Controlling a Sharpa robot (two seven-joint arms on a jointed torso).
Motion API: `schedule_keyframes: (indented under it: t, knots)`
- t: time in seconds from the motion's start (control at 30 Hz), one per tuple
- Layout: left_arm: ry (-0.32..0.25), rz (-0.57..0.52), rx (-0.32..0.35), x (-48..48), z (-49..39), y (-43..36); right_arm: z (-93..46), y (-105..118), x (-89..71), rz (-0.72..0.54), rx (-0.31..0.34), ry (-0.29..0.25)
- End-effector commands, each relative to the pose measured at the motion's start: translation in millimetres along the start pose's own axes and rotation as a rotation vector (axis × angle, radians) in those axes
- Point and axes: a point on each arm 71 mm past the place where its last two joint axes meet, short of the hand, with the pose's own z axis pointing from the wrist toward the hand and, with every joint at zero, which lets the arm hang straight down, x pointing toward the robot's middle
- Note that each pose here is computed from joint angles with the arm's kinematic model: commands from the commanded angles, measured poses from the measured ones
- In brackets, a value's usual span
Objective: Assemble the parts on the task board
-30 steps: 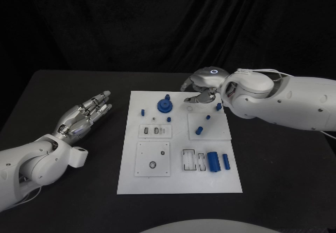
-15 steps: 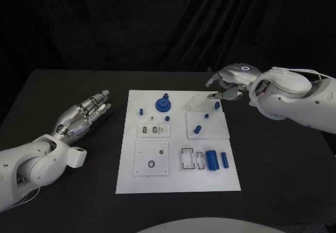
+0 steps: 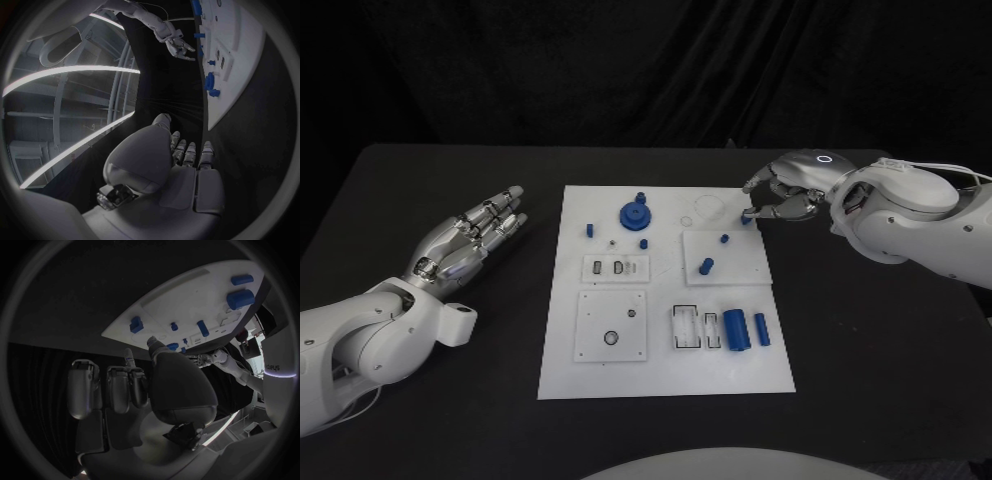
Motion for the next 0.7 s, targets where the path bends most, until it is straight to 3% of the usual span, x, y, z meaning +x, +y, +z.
schedule_keyframes:
  t: [0.03,0.7]
  knots:
    - [0.007,-0.005,0.156,1.2,0.3,-11.5,-3.3,-3.0,2.0,0.006,0.008,-0.019]
    - [0.008,-0.006,0.153,0.2,0.0,-11.2,-4.4,-8.3,11.6,0.006,0.041,0.003]
